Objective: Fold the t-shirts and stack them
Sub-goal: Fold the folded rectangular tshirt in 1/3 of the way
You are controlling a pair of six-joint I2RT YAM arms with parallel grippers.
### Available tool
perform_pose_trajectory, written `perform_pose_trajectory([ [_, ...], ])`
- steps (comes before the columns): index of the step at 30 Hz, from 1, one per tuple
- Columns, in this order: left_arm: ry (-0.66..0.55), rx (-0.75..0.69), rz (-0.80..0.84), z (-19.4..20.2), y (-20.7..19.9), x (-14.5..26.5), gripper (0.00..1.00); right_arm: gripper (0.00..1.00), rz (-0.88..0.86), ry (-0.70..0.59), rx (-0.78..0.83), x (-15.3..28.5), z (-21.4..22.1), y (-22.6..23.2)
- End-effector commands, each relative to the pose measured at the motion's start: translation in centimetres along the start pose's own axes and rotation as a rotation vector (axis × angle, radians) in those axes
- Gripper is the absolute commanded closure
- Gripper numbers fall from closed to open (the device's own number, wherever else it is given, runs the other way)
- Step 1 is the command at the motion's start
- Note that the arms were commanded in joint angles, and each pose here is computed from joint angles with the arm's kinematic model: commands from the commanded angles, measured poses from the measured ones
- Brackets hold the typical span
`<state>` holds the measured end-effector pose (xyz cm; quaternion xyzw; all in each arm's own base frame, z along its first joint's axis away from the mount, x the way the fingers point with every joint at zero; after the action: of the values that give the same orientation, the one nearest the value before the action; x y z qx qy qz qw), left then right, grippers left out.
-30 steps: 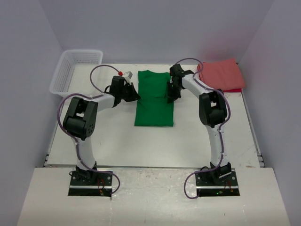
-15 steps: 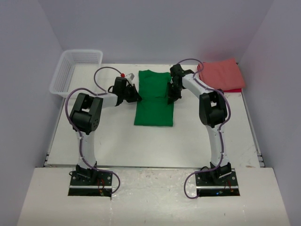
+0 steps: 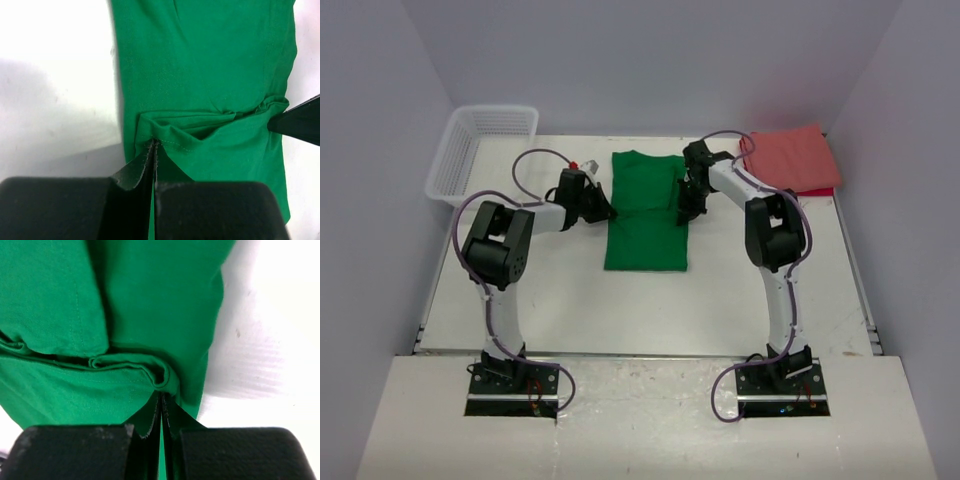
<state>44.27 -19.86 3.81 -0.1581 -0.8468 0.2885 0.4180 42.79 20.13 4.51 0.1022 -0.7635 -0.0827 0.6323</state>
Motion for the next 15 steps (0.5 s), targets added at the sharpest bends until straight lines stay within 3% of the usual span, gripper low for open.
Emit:
perform_pose_trajectory([
  [1, 0.044, 0.047, -0.129, 2.5, 3.2, 1.8, 1.00, 1.00, 0.033, 0.054, -0.016, 0.1, 2.4, -1.2],
  [9, 0.096, 0.053, -0.145, 6.4, 4.3, 4.1, 1.00, 1.00, -0.002, 0.039, -0.015, 0.8, 5.4, -0.7],
  [15, 0.081, 0.034, -0.146, 8.0, 3.8, 7.1, 1.00, 1.00, 0.036, 0.079, -0.017, -0.1, 10.4, -1.8],
])
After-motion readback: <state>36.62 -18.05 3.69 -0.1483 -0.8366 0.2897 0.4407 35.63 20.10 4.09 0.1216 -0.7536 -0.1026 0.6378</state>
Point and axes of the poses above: each gripper's point midway between its finger pads, its own x axis back along the fingers, its own y axis along the line the jaws close on, z = x × y, the point moved 3 cm from there along x, back along the fingers, and after that the axes turned 6 degrees about x, right-handed, at the moved point
